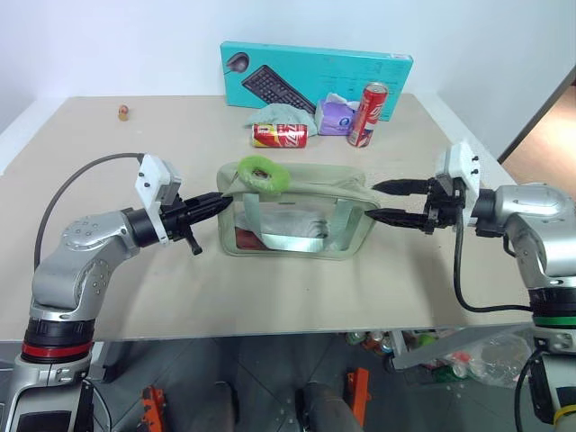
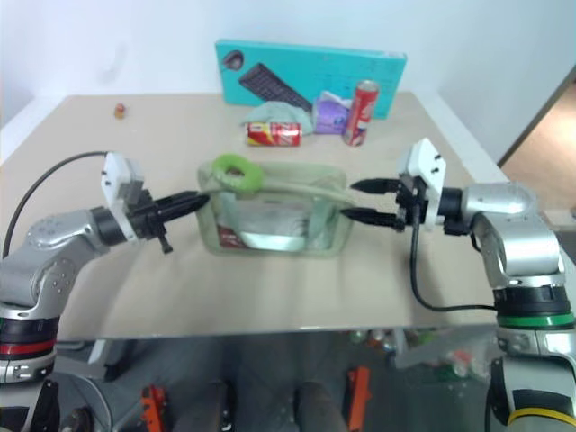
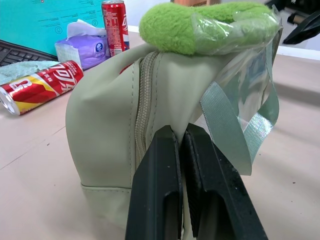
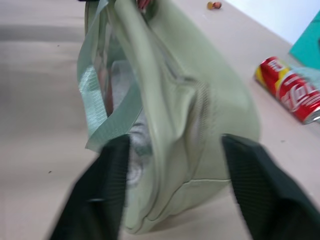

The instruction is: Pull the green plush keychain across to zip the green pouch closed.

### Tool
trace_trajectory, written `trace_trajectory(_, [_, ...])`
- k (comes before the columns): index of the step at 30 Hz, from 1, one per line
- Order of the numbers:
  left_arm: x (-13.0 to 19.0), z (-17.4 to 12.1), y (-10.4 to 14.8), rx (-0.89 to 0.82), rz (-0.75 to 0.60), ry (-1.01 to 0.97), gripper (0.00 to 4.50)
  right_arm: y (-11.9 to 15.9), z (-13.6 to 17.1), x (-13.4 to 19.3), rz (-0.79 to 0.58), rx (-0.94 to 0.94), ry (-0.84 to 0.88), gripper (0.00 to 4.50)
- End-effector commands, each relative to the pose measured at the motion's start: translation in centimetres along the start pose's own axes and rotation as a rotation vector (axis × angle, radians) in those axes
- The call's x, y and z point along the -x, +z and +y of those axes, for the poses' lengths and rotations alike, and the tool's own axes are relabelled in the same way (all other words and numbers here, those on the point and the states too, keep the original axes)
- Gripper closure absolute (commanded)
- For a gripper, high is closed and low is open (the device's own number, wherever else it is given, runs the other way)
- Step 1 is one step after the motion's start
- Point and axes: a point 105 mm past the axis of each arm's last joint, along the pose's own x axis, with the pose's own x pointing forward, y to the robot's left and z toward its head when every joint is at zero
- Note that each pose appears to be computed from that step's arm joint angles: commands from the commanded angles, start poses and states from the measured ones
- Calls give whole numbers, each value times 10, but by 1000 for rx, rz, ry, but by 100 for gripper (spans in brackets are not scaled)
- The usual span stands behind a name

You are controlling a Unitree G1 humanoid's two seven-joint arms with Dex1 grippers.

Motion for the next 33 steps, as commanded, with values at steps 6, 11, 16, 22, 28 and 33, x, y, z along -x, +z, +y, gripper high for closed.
trace_trajectory(6, [-6, -6, 11, -33, -23, -36, 450, 105, 22, -24, -208, 234, -34, 1])
trace_trajectory(11, [-8, -6, 12, -25, -29, -27, 450, 104, 58, -84, -250, 301, -38, 1])
trace_trajectory(16, [-10, -6, 13, -28, -31, -29, 450, 88, 62, -101, -222, 313, -34, 1])
trace_trajectory(22, [-10, -5, 12, -33, -25, -22, 450, 82, 52, -102, -218, 309, -58, 1])
trace_trajectory(28, [-11, -6, 9, -34, -17, -20, 450, 79, 53, -105, -227, 289, -49, 149])
trace_trajectory(33, [-10, -5, 8, -35, -13, -16, 450, 77, 54, -107, -227, 284, -41, 319])
